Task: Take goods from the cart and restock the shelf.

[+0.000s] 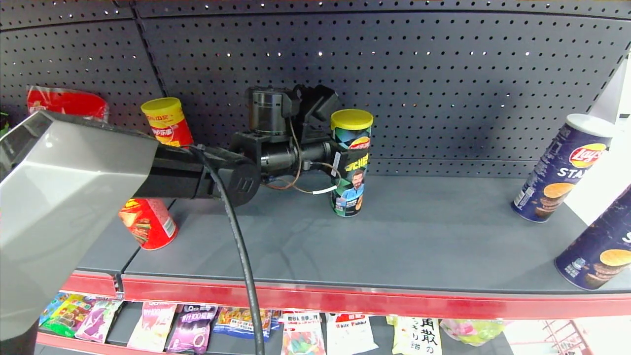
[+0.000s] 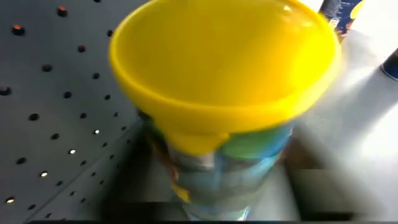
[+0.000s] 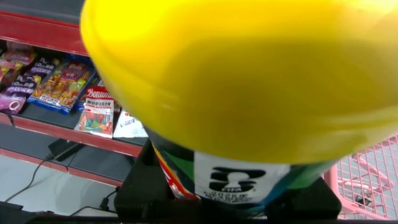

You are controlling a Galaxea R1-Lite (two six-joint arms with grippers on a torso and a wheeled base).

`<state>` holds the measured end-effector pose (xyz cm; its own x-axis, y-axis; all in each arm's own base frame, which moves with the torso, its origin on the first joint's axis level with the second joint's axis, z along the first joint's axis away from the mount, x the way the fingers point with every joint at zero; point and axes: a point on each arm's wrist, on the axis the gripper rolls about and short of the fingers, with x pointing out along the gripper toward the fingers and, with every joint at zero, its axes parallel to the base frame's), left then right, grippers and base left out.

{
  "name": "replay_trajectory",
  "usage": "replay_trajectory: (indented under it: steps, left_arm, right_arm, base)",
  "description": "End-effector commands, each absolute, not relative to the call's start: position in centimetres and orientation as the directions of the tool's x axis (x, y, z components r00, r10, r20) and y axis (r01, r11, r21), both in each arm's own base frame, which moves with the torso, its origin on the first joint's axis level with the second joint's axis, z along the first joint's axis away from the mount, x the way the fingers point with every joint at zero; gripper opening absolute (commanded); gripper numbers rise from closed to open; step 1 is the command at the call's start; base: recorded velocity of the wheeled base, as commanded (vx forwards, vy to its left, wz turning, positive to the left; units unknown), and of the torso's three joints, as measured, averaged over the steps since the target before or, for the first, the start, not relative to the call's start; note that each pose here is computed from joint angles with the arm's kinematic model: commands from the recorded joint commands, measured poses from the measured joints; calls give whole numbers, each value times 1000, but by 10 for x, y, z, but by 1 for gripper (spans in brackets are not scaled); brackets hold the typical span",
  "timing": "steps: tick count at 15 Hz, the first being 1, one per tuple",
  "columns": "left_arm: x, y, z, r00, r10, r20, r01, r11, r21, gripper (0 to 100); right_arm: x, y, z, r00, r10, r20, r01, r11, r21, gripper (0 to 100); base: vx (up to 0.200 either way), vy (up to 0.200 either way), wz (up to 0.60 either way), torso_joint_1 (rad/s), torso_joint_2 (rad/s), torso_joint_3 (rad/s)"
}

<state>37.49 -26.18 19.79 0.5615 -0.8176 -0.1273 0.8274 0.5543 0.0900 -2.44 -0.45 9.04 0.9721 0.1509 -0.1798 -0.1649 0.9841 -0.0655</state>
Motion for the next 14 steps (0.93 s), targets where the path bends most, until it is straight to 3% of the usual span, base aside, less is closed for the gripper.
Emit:
replay_trajectory:
  steps: [1,5,8,12,14]
  left_arm:
    - [372,-265,198,555,-822,-128,832,548,88,0]
    - [357,-256,202,534,-832,-148,845,529,74,0]
    - [320,-223,211,447,-877,-177,894,446,47,0]
    - [296,-213,225,352,-923,-152,936,347,61,0]
    - [295,-211,215,313,-933,-178,949,298,105,0]
  right_arm:
    - [-24,-5,90,972,151,-182,-166,984,-66,0]
    - [-24,-5,90,972,151,-182,-166,984,-66,0]
    - [-24,-5,90,972,151,-182,-166,984,-68,0]
    - [-24,-5,90,972,151,-182,-166,984,-69,0]
    - [-24,-5,90,972,150,-182,-165,984,-68,0]
  base:
    - [0,0,0,0,0,0]
    - [0,0,0,0,0,0]
    - [0,0,0,0,0,0]
    - [0,0,0,0,0,0]
    - [0,0,0,0,0,0]
